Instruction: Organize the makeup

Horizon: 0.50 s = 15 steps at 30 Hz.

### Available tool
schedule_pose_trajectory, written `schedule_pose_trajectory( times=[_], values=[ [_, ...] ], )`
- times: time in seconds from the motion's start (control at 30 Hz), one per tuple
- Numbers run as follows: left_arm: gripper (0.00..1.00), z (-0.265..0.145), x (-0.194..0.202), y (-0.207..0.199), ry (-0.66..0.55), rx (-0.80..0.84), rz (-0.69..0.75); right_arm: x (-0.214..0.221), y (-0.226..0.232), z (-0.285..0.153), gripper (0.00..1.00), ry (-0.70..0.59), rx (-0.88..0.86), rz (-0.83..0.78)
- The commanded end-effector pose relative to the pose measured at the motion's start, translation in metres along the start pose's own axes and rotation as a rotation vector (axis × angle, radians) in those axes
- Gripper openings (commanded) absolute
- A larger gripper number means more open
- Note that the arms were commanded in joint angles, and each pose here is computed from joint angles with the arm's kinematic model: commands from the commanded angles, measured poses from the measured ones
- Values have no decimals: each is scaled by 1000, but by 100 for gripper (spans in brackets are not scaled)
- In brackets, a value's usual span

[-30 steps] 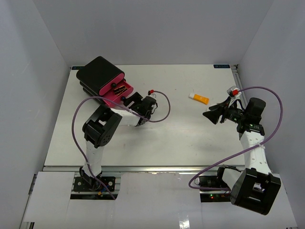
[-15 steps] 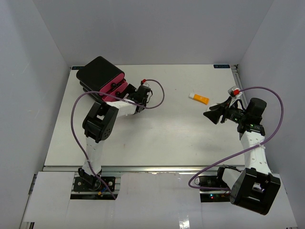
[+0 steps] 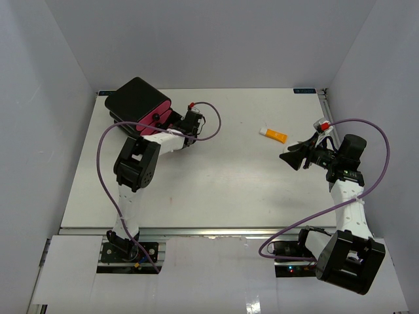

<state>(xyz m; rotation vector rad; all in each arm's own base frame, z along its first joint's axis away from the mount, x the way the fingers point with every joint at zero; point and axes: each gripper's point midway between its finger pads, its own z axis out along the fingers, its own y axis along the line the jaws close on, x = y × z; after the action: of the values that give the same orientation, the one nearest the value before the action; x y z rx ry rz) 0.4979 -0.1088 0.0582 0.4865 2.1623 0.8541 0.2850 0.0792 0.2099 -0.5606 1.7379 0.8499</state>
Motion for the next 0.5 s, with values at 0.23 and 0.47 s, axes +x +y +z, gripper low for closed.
schedule_pose_trajectory(
  times=[0.23,0.47],
  values=[
    [89,-1,-11,4,8,100,-84,-6,3,-1,66,-21,-22,-33],
    [89,-21,-18,0,-18,207,-152,-6,4,-1,66,-21,-24,-33]
  ],
)
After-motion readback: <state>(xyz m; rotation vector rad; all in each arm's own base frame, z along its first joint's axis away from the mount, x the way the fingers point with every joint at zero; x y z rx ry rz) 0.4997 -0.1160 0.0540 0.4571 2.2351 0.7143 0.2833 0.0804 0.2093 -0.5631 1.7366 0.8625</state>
